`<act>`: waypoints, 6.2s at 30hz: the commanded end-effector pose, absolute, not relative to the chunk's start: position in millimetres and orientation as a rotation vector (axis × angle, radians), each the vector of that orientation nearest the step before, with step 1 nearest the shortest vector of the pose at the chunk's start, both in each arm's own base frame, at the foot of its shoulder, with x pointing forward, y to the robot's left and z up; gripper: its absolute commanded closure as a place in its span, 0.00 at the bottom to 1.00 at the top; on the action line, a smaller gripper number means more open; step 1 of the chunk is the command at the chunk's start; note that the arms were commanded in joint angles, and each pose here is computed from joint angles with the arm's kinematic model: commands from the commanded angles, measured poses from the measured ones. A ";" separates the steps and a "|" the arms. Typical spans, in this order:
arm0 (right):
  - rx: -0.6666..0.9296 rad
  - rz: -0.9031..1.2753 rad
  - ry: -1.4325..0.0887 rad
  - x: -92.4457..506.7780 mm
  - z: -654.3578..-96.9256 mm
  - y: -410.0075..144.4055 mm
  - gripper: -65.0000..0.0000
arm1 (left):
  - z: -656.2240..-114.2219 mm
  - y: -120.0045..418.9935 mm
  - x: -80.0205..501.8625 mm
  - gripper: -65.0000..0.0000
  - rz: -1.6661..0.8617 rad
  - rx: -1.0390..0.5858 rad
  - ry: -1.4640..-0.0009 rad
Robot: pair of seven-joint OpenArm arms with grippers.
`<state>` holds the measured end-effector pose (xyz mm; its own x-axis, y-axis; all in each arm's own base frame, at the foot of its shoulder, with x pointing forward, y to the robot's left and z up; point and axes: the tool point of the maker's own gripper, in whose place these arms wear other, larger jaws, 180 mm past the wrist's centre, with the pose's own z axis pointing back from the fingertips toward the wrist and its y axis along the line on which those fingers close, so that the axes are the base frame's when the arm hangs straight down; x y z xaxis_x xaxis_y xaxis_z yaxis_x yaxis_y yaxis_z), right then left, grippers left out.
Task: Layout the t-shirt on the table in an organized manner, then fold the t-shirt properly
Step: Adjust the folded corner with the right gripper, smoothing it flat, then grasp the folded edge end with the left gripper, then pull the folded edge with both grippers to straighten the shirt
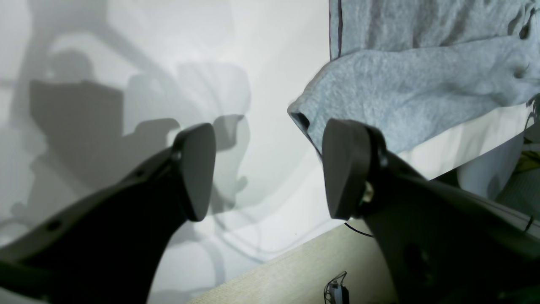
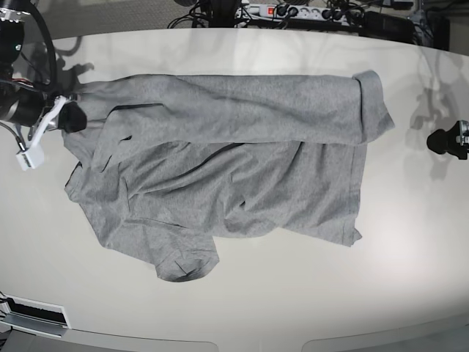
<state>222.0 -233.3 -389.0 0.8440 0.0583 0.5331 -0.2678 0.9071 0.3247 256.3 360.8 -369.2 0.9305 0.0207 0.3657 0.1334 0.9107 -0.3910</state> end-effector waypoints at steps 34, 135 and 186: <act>0.223 -0.020 -0.595 212.1 -407.5 -292.7 0.37 | -351.5 371.7 264.0 0.38 -0.080 -0.400 -0.405; 0.478 -0.022 -0.528 196.8 -461.1 -206.8 1.00 | -465.5 179.2 204.2 0.75 -0.050 -0.807 -0.291; 0.297 0.496 -0.434 115.2 -349.0 -187.2 0.41 | -359.3 247.6 148.4 0.34 -0.409 -0.695 -0.186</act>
<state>110.9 -187.0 -356.0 0.8106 0.3823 0.4435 -0.4988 0.8476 0.1811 139.9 241.5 -369.2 0.9161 -0.2907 0.2760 0.4006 0.6895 -0.6034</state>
